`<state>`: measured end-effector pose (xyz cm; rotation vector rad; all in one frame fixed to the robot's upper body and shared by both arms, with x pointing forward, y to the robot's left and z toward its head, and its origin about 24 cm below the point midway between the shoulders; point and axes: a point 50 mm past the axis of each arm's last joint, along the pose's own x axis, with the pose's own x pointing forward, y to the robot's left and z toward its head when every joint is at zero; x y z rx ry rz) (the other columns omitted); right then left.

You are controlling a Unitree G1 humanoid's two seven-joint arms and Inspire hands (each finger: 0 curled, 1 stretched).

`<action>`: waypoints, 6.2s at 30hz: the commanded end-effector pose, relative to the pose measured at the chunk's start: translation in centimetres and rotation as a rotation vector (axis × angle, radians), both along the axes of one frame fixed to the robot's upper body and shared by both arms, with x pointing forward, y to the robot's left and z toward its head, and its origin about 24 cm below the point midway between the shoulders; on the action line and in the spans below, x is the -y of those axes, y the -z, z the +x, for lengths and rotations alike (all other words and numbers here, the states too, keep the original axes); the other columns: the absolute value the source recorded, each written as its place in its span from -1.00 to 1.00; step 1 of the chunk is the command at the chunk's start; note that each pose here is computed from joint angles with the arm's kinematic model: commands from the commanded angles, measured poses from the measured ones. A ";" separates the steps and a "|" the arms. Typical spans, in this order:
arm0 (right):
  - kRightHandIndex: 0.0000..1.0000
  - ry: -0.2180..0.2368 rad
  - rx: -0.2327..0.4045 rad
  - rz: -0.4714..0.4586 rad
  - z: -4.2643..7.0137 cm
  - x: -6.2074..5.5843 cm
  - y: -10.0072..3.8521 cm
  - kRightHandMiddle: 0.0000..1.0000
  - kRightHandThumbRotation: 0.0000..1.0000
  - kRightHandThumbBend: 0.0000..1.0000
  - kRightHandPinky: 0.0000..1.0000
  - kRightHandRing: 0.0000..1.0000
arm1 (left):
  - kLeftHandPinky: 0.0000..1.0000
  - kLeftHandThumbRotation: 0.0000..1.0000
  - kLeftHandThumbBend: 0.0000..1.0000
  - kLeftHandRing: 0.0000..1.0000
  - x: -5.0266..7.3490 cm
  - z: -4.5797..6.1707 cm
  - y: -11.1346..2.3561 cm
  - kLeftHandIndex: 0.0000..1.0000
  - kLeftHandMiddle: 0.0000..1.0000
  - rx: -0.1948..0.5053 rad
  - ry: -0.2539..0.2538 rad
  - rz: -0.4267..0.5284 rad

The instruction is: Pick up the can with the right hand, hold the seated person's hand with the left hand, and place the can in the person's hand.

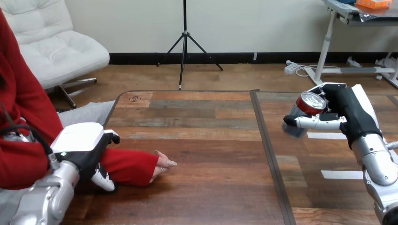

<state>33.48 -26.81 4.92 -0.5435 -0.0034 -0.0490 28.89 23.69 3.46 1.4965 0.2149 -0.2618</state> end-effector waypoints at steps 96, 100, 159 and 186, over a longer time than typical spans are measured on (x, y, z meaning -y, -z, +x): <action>-0.13 -0.018 0.168 0.044 1.4 -0.7 -3.6 -0.21 -1.00 0.73 -0.43 -0.35 | -0.66 -1.00 0.39 -0.53 1.5 4.4 -1.1 -0.28 -0.35 -0.087 -0.008 -0.063; -0.13 -0.018 0.167 0.041 1.4 -0.7 -3.5 -0.21 -1.00 0.73 -0.43 -0.35 | -0.68 -1.00 0.37 -0.55 1.4 4.4 -1.3 -0.29 -0.36 -0.076 -0.015 -0.074; -0.13 -0.013 0.160 0.049 1.6 -0.6 -3.6 -0.23 -1.00 0.75 -0.47 -0.38 | -0.31 -1.00 0.61 -0.12 0.9 3.3 -5.8 0.00 -0.02 0.152 0.017 -0.134; -0.13 -0.007 0.162 0.066 1.7 -0.7 -3.7 -0.23 -1.00 0.75 -0.46 -0.37 | -0.44 -1.00 0.68 -0.24 1.5 3.5 -4.4 -0.10 -0.12 0.061 0.007 -0.049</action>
